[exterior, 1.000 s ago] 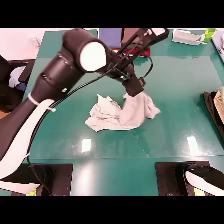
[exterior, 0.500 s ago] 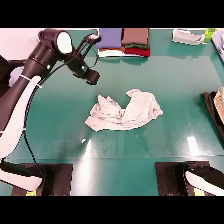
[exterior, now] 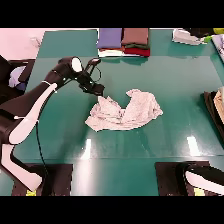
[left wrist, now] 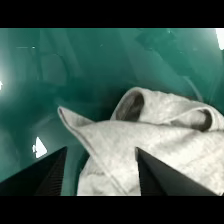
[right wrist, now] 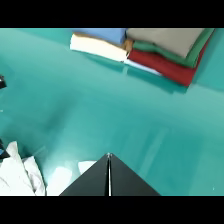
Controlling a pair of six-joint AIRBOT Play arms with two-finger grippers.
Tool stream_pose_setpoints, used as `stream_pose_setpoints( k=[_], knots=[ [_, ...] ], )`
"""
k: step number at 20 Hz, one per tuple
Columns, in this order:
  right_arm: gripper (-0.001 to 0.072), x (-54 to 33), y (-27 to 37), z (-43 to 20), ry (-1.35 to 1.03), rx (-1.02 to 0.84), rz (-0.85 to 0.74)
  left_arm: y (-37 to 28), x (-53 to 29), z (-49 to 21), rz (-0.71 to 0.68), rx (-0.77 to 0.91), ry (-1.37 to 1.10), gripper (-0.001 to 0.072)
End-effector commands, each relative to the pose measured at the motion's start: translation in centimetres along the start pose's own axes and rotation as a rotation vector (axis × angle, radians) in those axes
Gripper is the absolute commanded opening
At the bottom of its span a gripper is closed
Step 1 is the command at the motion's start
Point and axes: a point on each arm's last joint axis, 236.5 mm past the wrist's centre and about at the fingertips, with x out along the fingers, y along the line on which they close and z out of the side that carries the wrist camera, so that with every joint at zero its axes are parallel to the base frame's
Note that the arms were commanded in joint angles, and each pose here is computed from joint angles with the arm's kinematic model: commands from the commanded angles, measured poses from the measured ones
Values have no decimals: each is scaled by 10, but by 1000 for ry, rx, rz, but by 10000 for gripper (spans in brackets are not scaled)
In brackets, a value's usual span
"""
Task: Fold the shirts.
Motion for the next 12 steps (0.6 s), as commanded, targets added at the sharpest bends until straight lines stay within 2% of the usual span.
stream_pose_setpoints(
  k=[1,2,3,5,12],
  knots=[
    [14,14,-2,-10,52,21,4,-1,26,-6,-44,-46,35,511],
    [15,18,-3,-13,66,23,4,-5,26,-3,-61,-55,23,511],
    [14,23,-4,-17,87,25,5,-8,26,2,-76,-62,4,475],
    [15,33,-6,-27,131,30,8,-9,24,6,-81,-49,-12,18],
    [14,103,-20,-99,449,71,26,23,-56,44,11,24,-74,20]
  ],
)
